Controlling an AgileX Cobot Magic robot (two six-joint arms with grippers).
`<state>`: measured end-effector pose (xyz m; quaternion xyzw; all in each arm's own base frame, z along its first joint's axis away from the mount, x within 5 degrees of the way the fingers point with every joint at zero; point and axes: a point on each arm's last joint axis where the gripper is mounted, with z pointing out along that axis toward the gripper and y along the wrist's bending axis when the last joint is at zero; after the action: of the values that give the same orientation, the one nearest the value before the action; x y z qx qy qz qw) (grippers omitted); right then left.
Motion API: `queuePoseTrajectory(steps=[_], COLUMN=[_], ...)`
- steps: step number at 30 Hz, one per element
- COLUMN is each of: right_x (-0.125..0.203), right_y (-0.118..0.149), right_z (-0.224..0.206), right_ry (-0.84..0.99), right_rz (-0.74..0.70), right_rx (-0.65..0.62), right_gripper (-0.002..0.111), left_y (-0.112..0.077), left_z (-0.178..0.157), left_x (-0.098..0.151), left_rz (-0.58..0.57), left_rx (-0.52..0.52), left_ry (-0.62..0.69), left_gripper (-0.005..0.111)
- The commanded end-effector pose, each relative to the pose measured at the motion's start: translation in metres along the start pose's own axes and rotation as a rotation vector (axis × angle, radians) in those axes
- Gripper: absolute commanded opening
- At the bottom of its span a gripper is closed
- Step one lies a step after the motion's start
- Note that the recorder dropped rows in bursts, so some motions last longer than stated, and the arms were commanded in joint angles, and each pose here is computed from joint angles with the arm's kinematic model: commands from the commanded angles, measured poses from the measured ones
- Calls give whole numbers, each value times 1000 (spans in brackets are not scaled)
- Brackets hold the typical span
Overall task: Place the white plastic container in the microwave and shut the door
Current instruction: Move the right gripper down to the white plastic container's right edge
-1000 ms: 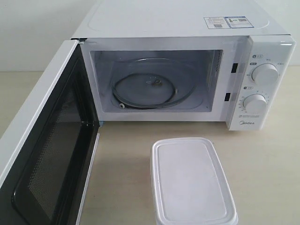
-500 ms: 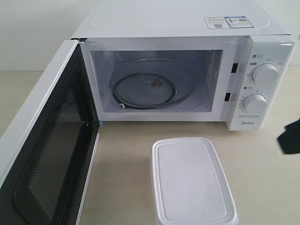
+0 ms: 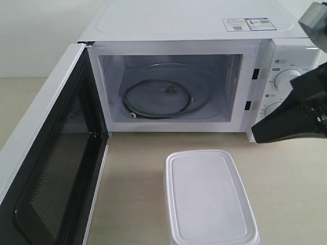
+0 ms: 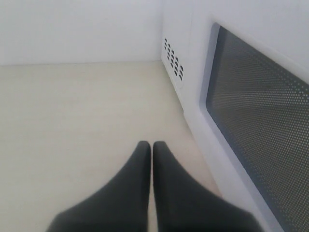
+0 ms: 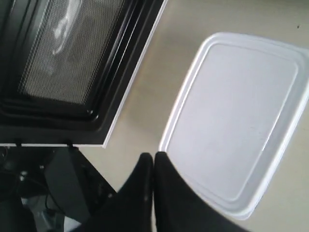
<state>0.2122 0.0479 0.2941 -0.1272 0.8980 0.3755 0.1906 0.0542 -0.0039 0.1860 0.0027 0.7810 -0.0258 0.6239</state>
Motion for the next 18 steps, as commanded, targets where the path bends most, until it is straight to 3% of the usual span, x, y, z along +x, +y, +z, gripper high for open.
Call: queuePoseTrajectory(steps=[1, 5, 14, 16, 18], right_x=[-5, 5, 14, 14, 14], right_y=[-29, -58, -96, -101, -107], right_z=[2, 15, 57, 61, 65], right_ry=[-23, 65, 129, 128, 128], right_rz=[83, 165, 314, 326, 339], right_rx=[-23, -8, -147, -149, -133], right_gripper=[0, 0, 1, 5, 18], left_y=[0, 0, 0, 0, 0], left_z=[0, 0, 0, 0, 0], left_x=[0, 0, 0, 0, 0], left_rz=[2, 2, 2, 2, 2], left_rx=[5, 5, 5, 5, 5], left_ry=[-6, -6, -6, -6, -6], left_gripper=[4, 4, 4, 4, 4])
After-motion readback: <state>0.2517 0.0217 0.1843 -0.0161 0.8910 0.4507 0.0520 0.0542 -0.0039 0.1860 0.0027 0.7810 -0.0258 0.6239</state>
